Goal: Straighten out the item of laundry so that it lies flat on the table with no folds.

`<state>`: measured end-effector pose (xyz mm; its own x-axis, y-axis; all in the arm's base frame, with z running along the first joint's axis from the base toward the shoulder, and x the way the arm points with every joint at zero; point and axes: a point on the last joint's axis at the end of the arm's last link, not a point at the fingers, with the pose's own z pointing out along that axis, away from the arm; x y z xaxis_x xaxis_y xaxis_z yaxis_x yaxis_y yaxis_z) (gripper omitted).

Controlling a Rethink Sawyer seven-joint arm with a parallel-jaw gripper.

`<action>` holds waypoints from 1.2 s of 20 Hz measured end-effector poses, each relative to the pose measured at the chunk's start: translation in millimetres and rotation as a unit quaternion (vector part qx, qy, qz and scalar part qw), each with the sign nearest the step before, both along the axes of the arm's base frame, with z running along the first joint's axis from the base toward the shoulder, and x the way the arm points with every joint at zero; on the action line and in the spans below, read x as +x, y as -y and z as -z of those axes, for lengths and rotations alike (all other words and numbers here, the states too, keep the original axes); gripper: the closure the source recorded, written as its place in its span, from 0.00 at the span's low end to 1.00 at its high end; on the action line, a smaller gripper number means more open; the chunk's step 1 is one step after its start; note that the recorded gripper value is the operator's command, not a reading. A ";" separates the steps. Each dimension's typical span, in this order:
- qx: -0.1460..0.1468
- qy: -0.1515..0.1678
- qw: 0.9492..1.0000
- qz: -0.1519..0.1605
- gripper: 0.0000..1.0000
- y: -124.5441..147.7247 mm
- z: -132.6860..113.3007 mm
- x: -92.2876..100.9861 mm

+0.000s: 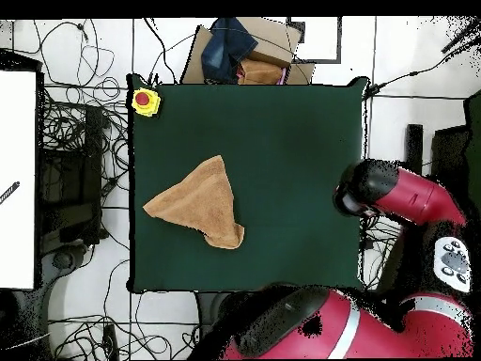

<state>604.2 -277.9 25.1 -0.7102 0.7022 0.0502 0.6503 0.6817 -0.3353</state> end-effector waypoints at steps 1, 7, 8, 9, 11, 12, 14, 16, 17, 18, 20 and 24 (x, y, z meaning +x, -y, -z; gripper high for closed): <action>0.000 0.002 1.000 0.000 0.00 -0.5 -3.4 0.1; 0.008 -0.002 1.000 0.002 0.00 -12.7 -7.5 -5.0; 0.010 -0.005 1.000 -0.003 0.00 -21.1 -6.3 -6.0; 0.011 -0.007 1.000 -0.005 0.00 -25.5 -5.4 -6.0; 0.018 -0.011 1.000 -0.012 0.00 -40.2 -1.5 -5.7; 0.021 -0.011 1.000 -0.014 0.00 -44.4 -0.1 -5.7; 0.032 -0.014 0.999 -0.018 0.00 -56.1 4.5 -6.0; 0.042 -0.016 0.999 -0.022 0.00 -67.9 9.0 -6.2; 0.048 -0.016 0.998 -0.024 0.00 -74.1 11.5 -6.1; 0.054 -0.017 0.998 -0.026 0.00 -79.7 14.1 -6.7; 0.070 -0.019 0.997 -0.031 0.00 -95.7 21.0 -6.0; 0.089 -0.022 0.995 -0.038 0.00 -117.6 28.2 -7.0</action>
<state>597.2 -160.3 -3.1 -0.7557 0.6232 0.2014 0.5812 0.7798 -0.2326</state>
